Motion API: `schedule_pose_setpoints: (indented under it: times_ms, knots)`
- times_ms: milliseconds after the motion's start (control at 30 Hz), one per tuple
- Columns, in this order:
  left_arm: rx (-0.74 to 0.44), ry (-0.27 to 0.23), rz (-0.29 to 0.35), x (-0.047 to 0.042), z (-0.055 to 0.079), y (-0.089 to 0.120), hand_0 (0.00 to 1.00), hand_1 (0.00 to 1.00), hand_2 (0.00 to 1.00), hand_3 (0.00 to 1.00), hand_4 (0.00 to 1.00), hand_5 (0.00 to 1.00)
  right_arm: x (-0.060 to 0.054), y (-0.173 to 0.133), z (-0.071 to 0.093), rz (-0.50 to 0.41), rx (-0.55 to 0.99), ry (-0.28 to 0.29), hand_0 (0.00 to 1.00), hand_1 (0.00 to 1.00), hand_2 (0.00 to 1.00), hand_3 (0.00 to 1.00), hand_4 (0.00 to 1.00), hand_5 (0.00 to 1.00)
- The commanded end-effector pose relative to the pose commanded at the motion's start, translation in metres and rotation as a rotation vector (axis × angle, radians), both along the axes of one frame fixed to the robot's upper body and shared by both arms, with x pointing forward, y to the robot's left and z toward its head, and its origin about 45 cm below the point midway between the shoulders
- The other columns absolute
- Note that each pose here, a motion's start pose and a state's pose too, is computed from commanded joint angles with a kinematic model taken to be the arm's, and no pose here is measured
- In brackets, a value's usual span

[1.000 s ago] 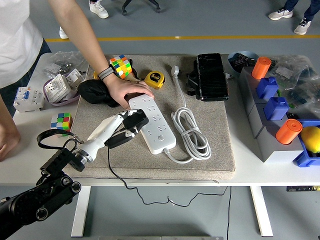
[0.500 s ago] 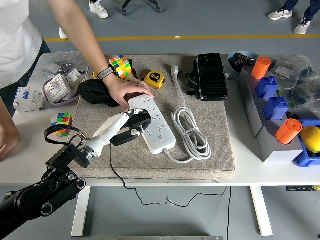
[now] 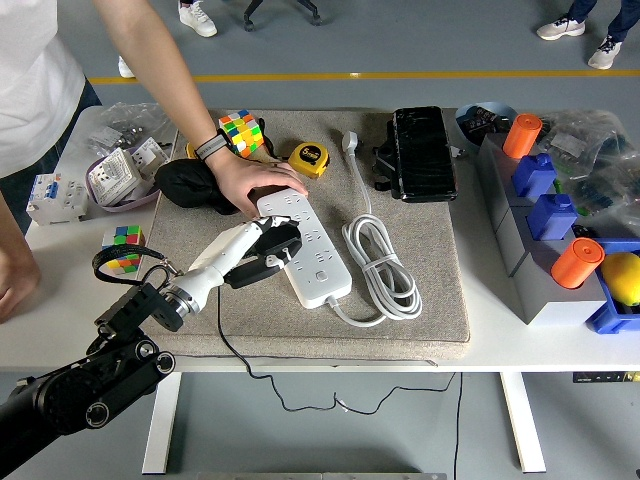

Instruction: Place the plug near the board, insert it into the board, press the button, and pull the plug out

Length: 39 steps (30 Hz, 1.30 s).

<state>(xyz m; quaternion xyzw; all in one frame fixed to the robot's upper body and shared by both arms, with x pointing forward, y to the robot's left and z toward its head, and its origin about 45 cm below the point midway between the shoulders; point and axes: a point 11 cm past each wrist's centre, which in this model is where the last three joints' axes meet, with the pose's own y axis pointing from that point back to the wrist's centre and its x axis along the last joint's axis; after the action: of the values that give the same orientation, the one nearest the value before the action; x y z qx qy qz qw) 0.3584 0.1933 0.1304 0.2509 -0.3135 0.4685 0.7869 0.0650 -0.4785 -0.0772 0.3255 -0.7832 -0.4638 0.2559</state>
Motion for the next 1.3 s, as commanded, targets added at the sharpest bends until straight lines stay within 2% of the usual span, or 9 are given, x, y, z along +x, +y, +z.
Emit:
schedule_pose_setpoints:
  times_ms: [633, 667, 800, 833, 1000, 1033, 1233, 1267, 1300]
  knots:
    - [-0.12, -0.012, -0.003, -0.0034, 0.031, -0.008, 0.846, 0.844, 0.855, 0.809, 0.71, 0.998, 0.0, 0.0, 0.0, 0.001, 0.001, 0.0, 0.594, 0.648, 0.578, 0.491, 0.774, 0.493]
    - [-0.136, -0.003, -0.003, -0.005, 0.035, -0.009, 0.669, 0.703, 0.758, 0.792, 0.728, 0.948, -0.001, 0.001, 0.0, 0.001, 0.001, 0.001, 0.594, 0.648, 0.578, 0.491, 0.774, 0.493]
    - [-0.178, 0.053, 0.005, -0.0091, 0.043, -0.015, 0.669, 0.703, 0.758, 0.792, 0.728, 0.948, -0.001, 0.001, -0.001, 0.001, 0.002, 0.002, 0.594, 0.648, 0.578, 0.491, 0.774, 0.493]
    - [-0.191, 0.076, 0.006, -0.0104, 0.045, -0.017, 0.268, 0.451, 0.528, 0.747, 0.772, 0.553, 0.0, 0.0, 0.0, 0.001, 0.001, 0.002, 0.594, 0.648, 0.577, 0.491, 0.774, 0.493]
    - [-0.202, 0.145, -0.011, -0.0159, 0.052, -0.024, 0.268, 0.451, 0.528, 0.747, 0.772, 0.553, 0.0, 0.0, 0.0, 0.006, 0.0, 0.005, 0.594, 0.648, 0.577, 0.491, 0.774, 0.493]
    - [-0.191, 0.162, -0.021, -0.0175, 0.054, -0.026, 0.17, 0.181, 0.267, 0.799, 0.774, 0.379, 0.0, -0.001, 0.0, 0.008, 0.0, 0.005, 0.594, 0.648, 0.577, 0.491, 0.774, 0.493]
    - [-0.114, 0.256, -0.052, -0.0238, 0.052, -0.032, 0.17, 0.181, 0.267, 0.799, 0.774, 0.379, 0.001, -0.002, 0.001, 0.015, -0.002, 0.005, 0.594, 0.648, 0.577, 0.491, 0.774, 0.493]
    - [-0.1, 0.268, -0.057, -0.0247, 0.052, -0.033, 0.098, 0.117, 0.214, 0.915, 0.754, 0.27, 0.002, -0.002, 0.001, 0.015, -0.002, 0.005, 0.593, 0.648, 0.577, 0.491, 0.774, 0.494]
    - [-0.069, 0.291, -0.065, -0.0264, 0.052, -0.035, 0.098, 0.117, 0.214, 0.915, 0.754, 0.27, 0.002, -0.002, 0.001, 0.015, -0.001, 0.005, 0.593, 0.648, 0.577, 0.491, 0.774, 0.494]
